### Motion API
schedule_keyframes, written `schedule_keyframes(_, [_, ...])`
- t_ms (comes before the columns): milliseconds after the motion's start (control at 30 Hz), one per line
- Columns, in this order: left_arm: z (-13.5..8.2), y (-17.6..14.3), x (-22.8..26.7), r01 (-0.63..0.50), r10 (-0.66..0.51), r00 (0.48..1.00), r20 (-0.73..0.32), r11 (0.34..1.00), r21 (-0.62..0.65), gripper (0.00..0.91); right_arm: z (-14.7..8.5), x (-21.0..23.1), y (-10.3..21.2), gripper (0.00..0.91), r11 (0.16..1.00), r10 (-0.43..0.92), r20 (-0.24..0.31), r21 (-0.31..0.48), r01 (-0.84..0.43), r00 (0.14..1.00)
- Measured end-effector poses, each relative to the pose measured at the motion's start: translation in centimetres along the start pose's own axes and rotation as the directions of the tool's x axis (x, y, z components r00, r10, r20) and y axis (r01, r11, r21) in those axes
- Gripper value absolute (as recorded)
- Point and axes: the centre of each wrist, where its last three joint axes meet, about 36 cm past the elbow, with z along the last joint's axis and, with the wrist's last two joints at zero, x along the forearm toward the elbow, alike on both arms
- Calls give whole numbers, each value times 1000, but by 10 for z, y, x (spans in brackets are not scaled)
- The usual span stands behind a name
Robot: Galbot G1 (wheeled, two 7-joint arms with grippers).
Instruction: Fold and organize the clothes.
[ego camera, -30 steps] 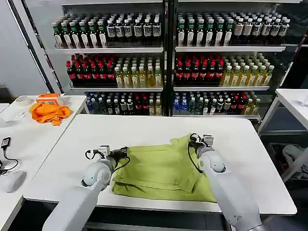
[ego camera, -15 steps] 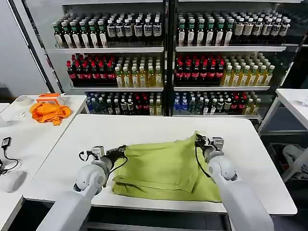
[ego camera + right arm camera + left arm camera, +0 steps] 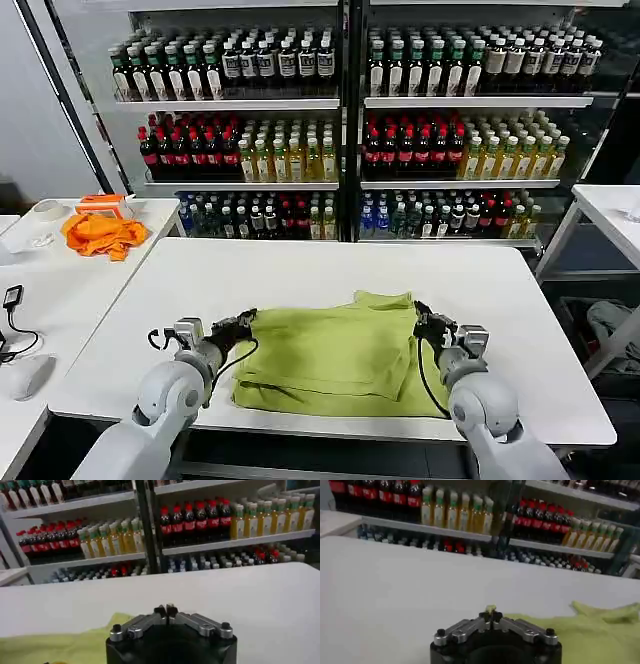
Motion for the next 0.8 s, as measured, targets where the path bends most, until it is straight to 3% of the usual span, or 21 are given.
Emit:
schedule_keyframes(33, [1, 0, 0, -1, 1, 1000, -1, 1000, 1, 20, 1, 1, 0, 111, 1000, 3, -2, 0, -3, 1000])
schedule_keyframes(67, [2, -1, 1, -3, 3, 1000, -1, 1000, 1, 20, 2, 1, 1, 383, 1000, 6, -5, -1, -6, 1000])
schedule_keyframes(133, [3, -2, 1, -7, 7, 1000, 2, 1000, -2, 20, 2, -1, 1, 756, 1000, 14, -11, -2, -14, 1000])
schedule_keyframes(200, [4, -4, 1, -9, 9, 1000, 5, 1000, -6, 20, 1, -7, 2, 907, 1000, 24, -18, -4, -24, 1000])
schedule_keyframes(500, [8, -3, -4, -12, 12, 1000, 1, 1000, -17, 20, -21, -60, 2, 907, 997, 65, -46, -50, -67, 997])
schedule_keyframes(800, [8, -2, -11, -11, 11, 1000, -3, 1000, -17, 20, -30, -106, 1, 907, 986, 104, -119, -116, -118, 987])
